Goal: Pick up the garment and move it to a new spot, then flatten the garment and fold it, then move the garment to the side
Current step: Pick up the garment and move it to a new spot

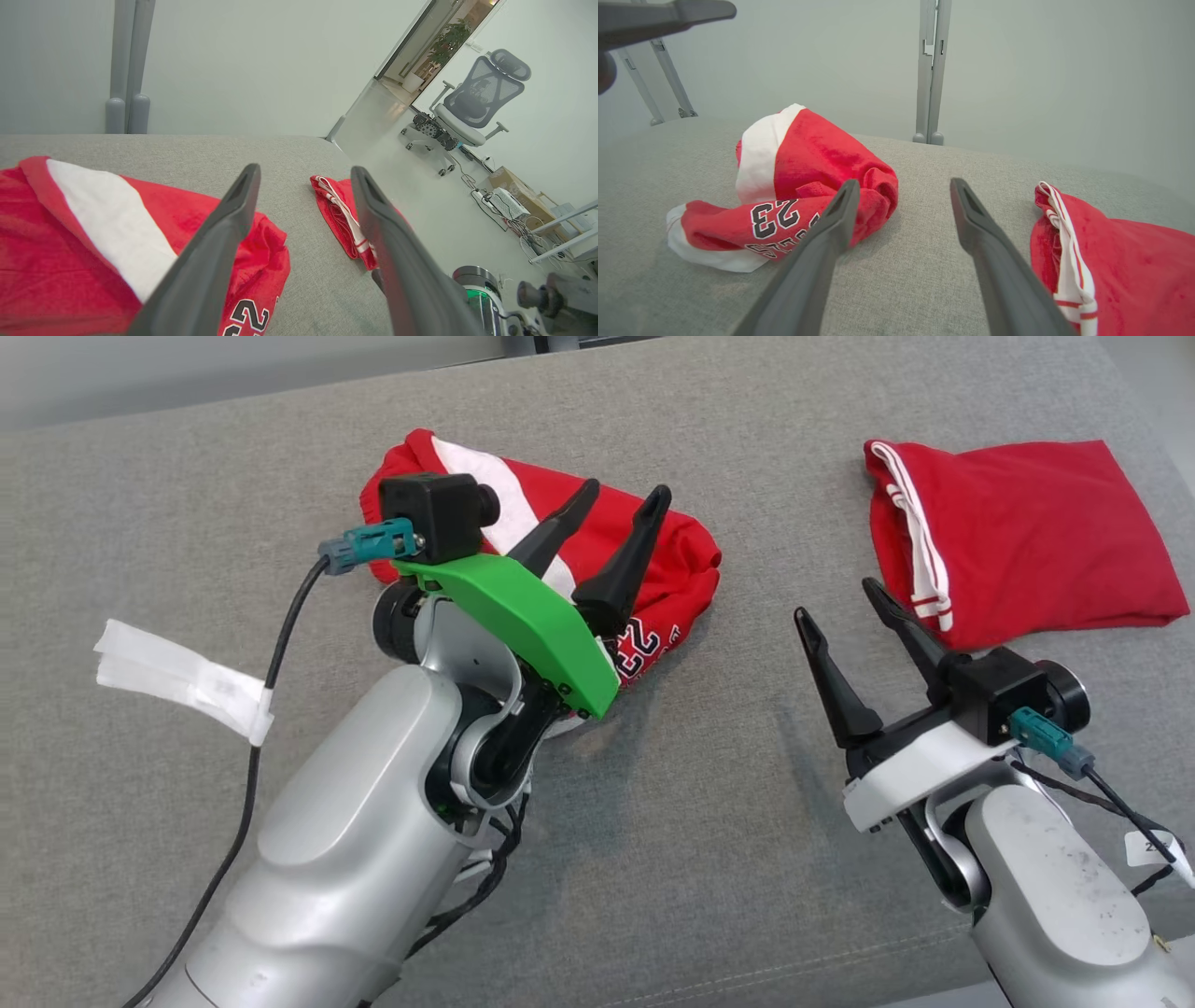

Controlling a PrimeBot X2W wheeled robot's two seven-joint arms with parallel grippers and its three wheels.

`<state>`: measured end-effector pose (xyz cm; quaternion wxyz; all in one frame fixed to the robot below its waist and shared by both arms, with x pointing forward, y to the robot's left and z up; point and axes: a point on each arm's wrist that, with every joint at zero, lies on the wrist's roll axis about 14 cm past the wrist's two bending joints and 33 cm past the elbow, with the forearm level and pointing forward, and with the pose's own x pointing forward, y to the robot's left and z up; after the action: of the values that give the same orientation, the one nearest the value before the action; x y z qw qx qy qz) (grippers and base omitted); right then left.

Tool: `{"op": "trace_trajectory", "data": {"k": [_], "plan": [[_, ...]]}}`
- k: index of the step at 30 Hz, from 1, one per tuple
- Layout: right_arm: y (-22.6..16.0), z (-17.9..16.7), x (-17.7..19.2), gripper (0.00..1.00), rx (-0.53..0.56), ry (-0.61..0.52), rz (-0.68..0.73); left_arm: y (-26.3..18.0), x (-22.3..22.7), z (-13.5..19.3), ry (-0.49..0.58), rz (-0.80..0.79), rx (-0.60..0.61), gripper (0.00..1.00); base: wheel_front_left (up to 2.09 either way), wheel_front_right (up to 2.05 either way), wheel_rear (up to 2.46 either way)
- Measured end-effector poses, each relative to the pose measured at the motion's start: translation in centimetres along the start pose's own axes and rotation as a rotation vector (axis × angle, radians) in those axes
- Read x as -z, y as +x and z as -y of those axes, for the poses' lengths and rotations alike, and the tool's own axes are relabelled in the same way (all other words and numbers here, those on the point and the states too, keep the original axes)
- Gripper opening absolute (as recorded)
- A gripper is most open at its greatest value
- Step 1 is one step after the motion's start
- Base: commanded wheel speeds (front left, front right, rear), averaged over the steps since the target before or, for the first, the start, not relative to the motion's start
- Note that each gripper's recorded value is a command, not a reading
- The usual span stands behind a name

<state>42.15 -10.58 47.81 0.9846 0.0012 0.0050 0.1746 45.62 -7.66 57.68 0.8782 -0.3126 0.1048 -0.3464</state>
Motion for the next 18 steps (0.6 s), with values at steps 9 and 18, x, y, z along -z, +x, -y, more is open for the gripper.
{"op": "trace_trajectory", "data": {"k": [9,18], "plan": [[1.3,-4.7,-0.9,1.0,-0.161,-0.024,0.033,-6.2,-2.6,-8.1,0.318,0.077,-0.223,1.0,0.0,0.0,0.0],[2.9,-10.3,-1.2,1.0,-0.327,-0.036,0.014,-15.3,-1.9,-14.4,0.296,0.153,-0.5,1.0,0.0,0.0,0.0]]}}
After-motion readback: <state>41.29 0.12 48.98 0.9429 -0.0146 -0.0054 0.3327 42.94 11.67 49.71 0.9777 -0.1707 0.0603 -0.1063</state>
